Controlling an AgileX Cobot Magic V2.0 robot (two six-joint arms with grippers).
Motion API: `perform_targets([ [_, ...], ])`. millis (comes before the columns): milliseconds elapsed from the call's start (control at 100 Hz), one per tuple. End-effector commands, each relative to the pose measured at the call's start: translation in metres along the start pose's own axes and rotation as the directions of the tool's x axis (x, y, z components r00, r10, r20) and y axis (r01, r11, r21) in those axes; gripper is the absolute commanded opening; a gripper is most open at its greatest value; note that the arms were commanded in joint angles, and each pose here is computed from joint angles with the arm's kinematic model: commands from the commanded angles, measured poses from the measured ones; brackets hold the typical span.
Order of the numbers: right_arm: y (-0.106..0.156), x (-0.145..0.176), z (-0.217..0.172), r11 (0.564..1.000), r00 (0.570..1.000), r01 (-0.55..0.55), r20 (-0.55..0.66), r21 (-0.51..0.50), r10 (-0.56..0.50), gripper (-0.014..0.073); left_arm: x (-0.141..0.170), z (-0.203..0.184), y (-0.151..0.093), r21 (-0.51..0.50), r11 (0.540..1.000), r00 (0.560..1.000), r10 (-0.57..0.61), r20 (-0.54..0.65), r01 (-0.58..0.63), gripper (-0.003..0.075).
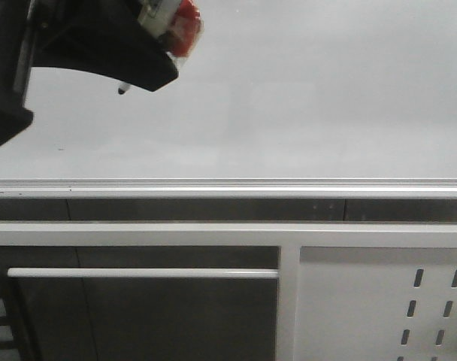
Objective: Write number 1 on whiteboard
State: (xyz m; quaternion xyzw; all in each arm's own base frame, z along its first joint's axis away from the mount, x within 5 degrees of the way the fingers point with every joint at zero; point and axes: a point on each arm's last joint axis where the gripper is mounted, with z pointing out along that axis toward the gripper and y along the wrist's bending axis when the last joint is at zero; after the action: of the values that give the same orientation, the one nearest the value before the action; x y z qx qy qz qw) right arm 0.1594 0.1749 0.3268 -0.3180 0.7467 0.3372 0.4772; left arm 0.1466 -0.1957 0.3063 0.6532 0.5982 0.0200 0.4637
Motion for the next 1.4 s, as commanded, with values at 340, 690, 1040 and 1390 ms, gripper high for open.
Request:
perform_targets([
  [340, 0.005, -0.014, -0.005, 0.999, 0.998, -0.043, 0.051, -0.032, 0.045, -0.0076, -0.018, -0.021, 0.015, -0.094, 0.996, 0.988, 0.017, 0.154, -0.002, 0.0024],
  [690, -0.004, -0.016, -0.005, 0.997, 0.996, 0.025, 0.079, 0.071, -0.031, -0.0069, -0.018, -0.065, 0.023, -0.14, 0.985, 0.963, -0.063, 0.262, 0.103, 0.0442],
  [1040, -0.004, -0.024, -0.032, 0.937, 0.942, 0.291, 0.115, 0.191, -0.316, -0.0044, -0.006, -0.142, 0.024, -0.08, 0.91, 0.816, -0.322, 0.48, 0.406, 0.0289],
  [1390, 0.002, 0.011, -0.1, 0.819, 0.821, 0.44, 0.203, 0.367, -0.533, -0.0044, 0.046, -0.178, 0.002, -0.15, 0.773, 0.678, -0.424, 0.6, 0.617, 0.0062],
])
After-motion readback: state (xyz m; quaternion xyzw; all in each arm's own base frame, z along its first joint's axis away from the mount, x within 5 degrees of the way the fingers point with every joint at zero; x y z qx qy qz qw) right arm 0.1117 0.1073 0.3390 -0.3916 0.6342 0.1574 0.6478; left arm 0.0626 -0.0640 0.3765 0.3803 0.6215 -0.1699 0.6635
